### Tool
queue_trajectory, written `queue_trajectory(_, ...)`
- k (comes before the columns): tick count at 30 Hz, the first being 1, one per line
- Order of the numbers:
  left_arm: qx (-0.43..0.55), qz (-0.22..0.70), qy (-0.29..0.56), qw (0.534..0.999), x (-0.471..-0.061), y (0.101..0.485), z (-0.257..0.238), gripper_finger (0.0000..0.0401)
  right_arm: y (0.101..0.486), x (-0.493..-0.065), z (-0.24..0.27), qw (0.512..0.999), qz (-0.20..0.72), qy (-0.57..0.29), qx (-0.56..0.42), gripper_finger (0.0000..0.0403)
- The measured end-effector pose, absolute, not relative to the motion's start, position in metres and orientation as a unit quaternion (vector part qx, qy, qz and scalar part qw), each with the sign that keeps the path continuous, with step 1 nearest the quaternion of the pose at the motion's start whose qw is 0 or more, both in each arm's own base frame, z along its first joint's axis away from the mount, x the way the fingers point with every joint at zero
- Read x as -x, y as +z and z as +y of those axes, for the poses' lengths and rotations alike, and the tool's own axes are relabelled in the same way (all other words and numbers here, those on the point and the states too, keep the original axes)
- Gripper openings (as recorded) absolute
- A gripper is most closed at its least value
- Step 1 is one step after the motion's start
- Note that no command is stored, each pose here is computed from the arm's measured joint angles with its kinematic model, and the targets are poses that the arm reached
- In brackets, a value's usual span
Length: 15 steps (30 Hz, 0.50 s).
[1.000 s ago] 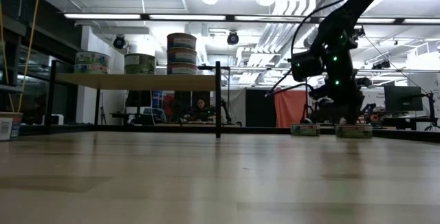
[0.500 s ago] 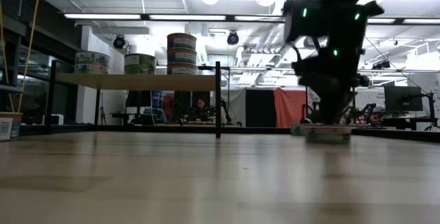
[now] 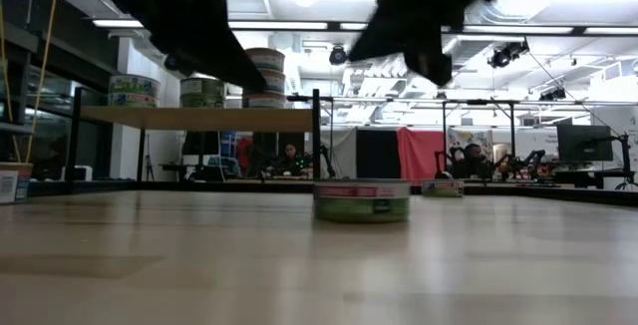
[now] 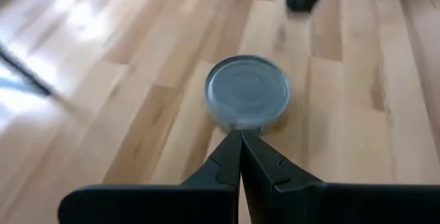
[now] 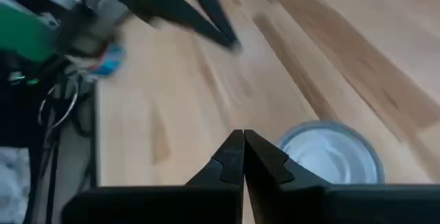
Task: Stack canned seafood by type on shelf
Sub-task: Stack the green-white tuna can on top of the green-white tuna cans on the shelf
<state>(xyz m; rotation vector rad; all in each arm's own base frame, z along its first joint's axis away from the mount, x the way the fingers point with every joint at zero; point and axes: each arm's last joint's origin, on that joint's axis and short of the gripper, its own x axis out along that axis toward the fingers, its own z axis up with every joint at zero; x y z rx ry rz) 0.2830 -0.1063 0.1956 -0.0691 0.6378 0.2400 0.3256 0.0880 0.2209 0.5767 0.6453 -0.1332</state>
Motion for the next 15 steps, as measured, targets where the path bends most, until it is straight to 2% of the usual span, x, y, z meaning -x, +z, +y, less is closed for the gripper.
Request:
queue_trajectory(4,-0.019,0.306,0.062,0.95,-0.298,0.186,-0.105,0.0,0.238,-0.319,0.088,0.899,0.363,-0.072,-0.234,0.0)
queue_trajectory(9,-0.093,0.287,0.017,0.953,-0.32,0.164,-0.101,0.0,0.227,-0.307,0.087,0.874,0.445,-0.062,-0.187,0.0)
queue_trajectory(15,-0.044,0.306,0.017,0.951,-0.328,0.147,-0.092,0.0,0.199,-0.295,0.087,0.846,0.497,-0.034,-0.19,0.0)
